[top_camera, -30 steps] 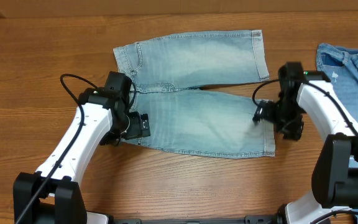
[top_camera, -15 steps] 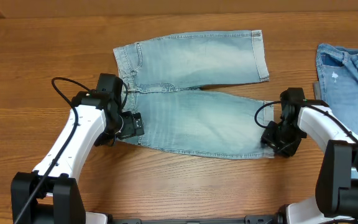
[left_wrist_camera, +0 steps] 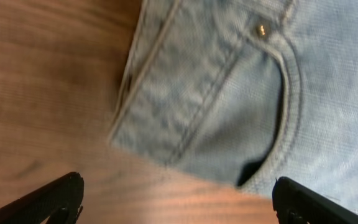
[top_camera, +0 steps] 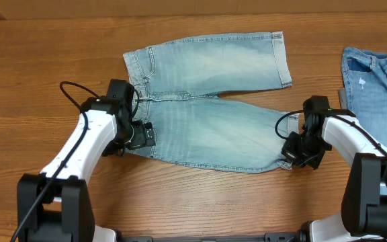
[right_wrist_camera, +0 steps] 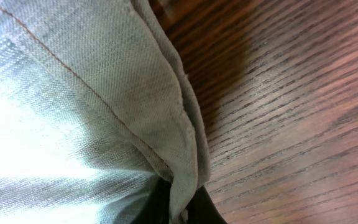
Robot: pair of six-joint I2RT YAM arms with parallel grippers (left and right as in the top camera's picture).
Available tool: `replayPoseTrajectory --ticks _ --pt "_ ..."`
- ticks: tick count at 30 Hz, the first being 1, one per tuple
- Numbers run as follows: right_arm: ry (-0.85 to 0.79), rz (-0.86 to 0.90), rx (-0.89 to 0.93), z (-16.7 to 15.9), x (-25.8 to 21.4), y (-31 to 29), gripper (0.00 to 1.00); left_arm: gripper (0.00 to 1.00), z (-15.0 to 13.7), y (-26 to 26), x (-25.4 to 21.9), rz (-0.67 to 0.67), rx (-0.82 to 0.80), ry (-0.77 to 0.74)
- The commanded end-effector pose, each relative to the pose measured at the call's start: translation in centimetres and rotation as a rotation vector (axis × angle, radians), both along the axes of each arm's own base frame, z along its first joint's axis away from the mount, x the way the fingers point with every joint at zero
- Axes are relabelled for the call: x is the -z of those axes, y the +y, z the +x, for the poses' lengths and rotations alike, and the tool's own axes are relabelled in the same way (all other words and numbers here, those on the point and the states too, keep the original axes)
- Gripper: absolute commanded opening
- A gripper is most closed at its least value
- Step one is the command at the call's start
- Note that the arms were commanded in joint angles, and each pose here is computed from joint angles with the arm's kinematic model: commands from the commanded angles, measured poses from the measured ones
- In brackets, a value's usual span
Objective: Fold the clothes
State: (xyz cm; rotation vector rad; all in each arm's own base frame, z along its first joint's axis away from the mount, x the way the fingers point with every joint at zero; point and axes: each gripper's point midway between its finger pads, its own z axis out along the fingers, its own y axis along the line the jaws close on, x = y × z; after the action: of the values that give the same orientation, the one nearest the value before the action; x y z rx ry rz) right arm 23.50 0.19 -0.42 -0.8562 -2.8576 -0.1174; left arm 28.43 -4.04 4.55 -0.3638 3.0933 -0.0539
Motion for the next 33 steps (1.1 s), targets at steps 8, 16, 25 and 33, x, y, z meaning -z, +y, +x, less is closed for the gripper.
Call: replayPoseTrajectory --ticks 8,16,25,33 --pt "0.043 -0.023 -0.016 -1.2 2.6 -0.5 0.04 0.88 0.3 0.6 3.2 -0.027 -0.020 0.063" --pt "0.044 -0.023 -0.017 -1.2 2.6 -0.4 0.04 0.60 -0.8 0.3 5.9 -0.041 -0.021 0.114" --pt "0.019 -0.018 -0.021 1.2 -0.5 -0.3 0.04 0.04 -0.6 1.3 3.5 0.017 -0.020 0.157" --pt "-0.079 -0.026 -0.021 2.8 -6.5 -0.4 0.04 0.04 -3.3 1.3 -0.5 0.023 -0.106 0.239"
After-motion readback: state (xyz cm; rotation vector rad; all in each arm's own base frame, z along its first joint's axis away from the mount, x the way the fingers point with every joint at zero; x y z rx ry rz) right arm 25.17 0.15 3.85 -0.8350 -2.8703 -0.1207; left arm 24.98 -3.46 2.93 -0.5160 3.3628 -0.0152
